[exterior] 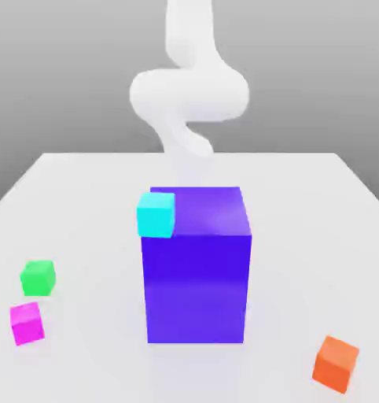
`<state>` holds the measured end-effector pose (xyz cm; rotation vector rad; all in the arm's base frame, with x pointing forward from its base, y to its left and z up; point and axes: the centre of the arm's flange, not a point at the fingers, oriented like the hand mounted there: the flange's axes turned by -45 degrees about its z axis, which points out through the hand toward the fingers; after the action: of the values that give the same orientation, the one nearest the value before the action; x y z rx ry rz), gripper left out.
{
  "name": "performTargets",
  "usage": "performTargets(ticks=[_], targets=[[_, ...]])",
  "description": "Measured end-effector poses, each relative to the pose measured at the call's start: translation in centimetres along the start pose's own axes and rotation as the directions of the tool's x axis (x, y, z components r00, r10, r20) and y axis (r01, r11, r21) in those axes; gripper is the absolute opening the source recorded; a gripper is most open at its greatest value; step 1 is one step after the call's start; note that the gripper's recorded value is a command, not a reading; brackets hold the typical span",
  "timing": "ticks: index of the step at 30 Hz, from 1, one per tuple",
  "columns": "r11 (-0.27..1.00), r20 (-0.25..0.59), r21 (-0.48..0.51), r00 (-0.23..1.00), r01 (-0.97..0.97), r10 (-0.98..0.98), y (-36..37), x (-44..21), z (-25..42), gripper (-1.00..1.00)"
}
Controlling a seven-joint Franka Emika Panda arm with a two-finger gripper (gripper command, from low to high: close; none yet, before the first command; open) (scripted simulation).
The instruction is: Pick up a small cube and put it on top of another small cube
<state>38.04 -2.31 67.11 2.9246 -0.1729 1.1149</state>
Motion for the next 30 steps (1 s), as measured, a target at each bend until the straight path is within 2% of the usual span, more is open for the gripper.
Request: performTargets(ticks=[7,14,20,24,30], targets=[[0.959,0.172,-0.157,0.949,-0.237,0.263,8.0,-3.0,14.0,0.00],[0.838,0.280,-0.327,0.802,-0.438,0.528,17.0,-10.9,25.0,0.00],[0.659,0.307,-0.481,0.593,-0.578,0.744,24.8,-21.3,31.2,0.00],[0.544,0.318,-0.561,0.445,-0.624,0.837,27.1,-28.8,34.5,0.00],[0.507,0.315,-0.585,0.399,-0.633,0.861,28.0,-34.8,39.6,0.00]])
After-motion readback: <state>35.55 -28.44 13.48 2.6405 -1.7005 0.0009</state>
